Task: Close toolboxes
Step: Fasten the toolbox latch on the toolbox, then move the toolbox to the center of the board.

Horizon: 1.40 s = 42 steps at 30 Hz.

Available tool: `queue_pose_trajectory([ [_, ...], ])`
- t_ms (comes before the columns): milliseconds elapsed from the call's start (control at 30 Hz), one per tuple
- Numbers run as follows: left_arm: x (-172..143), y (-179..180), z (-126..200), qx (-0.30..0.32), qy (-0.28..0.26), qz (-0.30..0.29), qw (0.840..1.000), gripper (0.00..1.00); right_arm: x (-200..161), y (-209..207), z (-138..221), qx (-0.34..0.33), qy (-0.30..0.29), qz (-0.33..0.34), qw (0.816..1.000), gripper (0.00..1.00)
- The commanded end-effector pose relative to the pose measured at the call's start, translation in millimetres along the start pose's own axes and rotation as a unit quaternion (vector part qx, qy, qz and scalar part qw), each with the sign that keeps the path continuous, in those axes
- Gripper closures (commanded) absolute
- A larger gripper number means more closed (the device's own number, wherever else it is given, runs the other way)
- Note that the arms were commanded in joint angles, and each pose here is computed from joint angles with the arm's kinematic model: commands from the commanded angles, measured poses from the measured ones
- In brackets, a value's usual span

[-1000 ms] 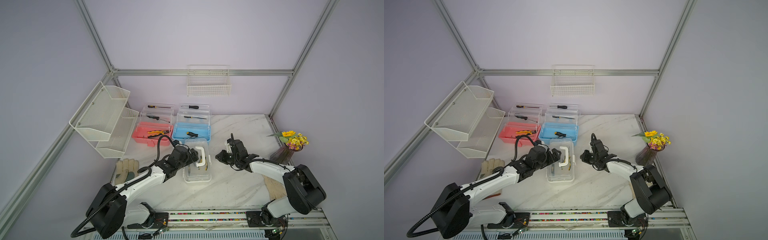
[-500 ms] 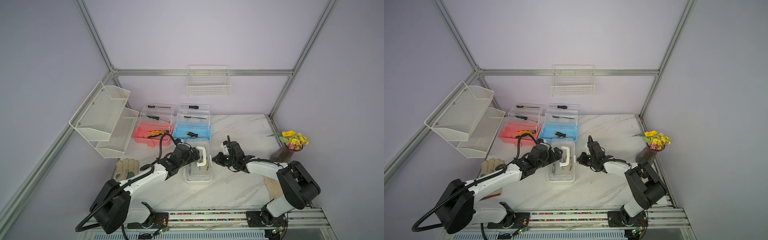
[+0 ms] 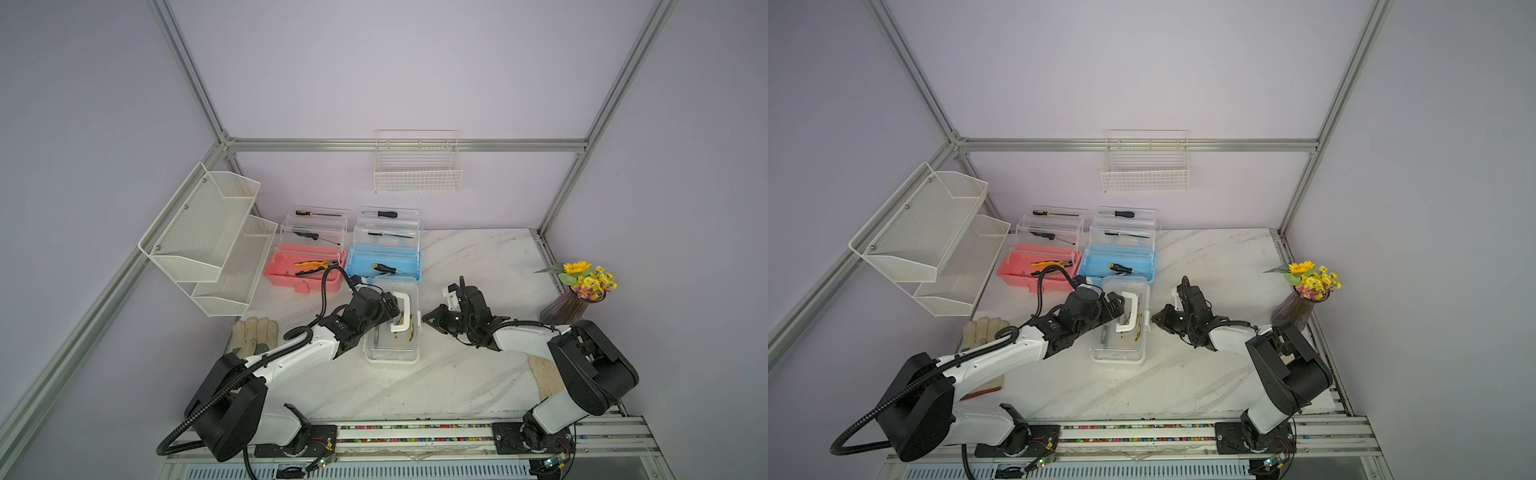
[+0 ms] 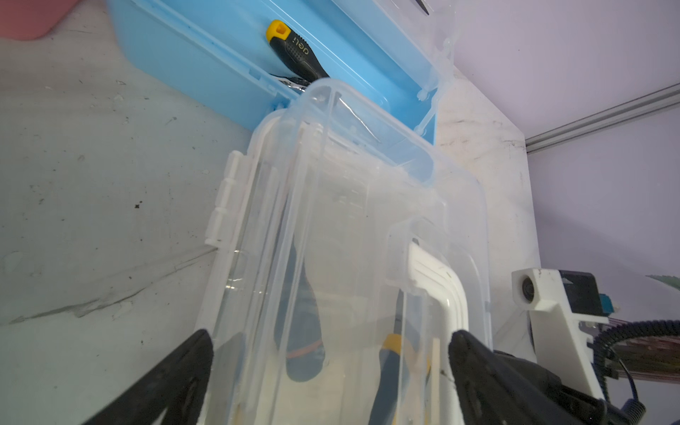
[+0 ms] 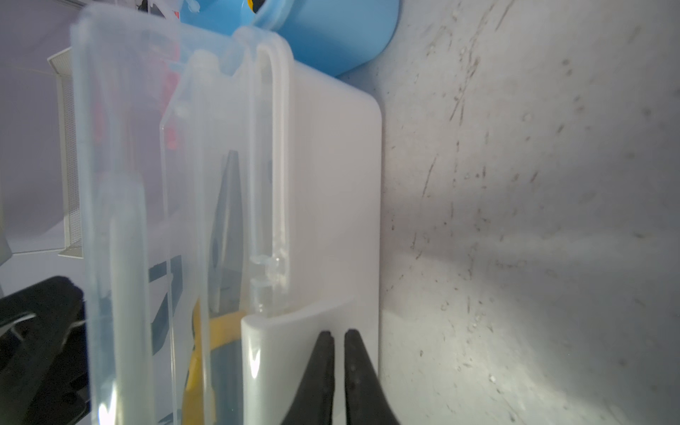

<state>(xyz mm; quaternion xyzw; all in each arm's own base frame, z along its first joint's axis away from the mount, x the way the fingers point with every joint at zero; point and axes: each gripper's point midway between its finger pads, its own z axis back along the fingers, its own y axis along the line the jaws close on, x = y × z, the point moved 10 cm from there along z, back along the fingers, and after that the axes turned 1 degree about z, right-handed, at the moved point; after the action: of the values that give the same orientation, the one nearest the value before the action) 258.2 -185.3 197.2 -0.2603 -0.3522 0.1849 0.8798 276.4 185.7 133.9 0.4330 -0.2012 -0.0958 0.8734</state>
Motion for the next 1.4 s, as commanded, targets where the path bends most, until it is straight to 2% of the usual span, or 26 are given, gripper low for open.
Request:
queue_pose_trajectory([
  [0, -13.9, -24.7, -2.0, -0.079, 0.039, 0.041, 0.995, 0.0, -13.4, 24.9, -6.9, 0.094, 0.044, 0.008, 0.995, 0.89],
  [133, -13.9, -31.9, -2.4, -0.097, 0.03, 0.057, 0.993, 0.01, -14.3, 21.9, -11.8, 0.096, 0.049, 0.0, 0.994, 0.89],
  [167, -19.6, -30.1, -11.7, -0.085, 0.039, 0.057, 0.994, 0.01, -15.7, 21.9, -13.3, 0.1, 0.051, -0.003, 0.994, 0.89],
  [400, -30.1, -38.8, -21.9, -0.091, 0.053, 0.064, 0.992, 0.01, -20.0, 29.9, -21.6, 0.103, 0.052, 0.002, 0.993, 0.9],
  [500, -25.8, -35.3, -14.4, -0.077, 0.035, 0.061, 0.995, 0.01, -14.7, 33.6, -7.0, 0.034, 0.027, 0.035, 0.998, 0.87],
  [633, -19.7, -31.9, -4.2, -0.06, 0.01, 0.059, 0.996, 0.0, 1.0, 35.7, 23.9, -0.098, 0.005, 0.086, 0.991, 0.69],
  [700, -14.0, -34.9, 6.9, -0.077, -0.002, 0.07, 0.995, 0.0, 4.7, 35.8, 38.5, -0.137, -0.001, 0.093, 0.986, 0.58],
  [833, -15.6, -41.5, 9.5, -0.09, -0.005, 0.069, 0.994, 0.0, 8.5, 47.8, 73.6, -0.204, -0.032, 0.112, 0.972, 0.49],
  [1033, -12.0, -56.5, 14.5, -0.12, -0.01, 0.05, 0.991, 0.0, 4.4, 84.5, 111.0, -0.249, -0.073, 0.139, 0.956, 0.47],
  [1167, -2.0, -63.5, 28.8, -0.133, -0.032, 0.026, 0.99, 0.0, -10.1, 108.2, 102.1, -0.281, -0.064, 0.167, 0.943, 0.48],
  [1367, 9.5, -60.3, 49.4, -0.131, -0.074, -0.004, 0.989, 0.0, -19.6, 116.0, 74.6, -0.293, -0.049, 0.177, 0.938, 0.48],
])
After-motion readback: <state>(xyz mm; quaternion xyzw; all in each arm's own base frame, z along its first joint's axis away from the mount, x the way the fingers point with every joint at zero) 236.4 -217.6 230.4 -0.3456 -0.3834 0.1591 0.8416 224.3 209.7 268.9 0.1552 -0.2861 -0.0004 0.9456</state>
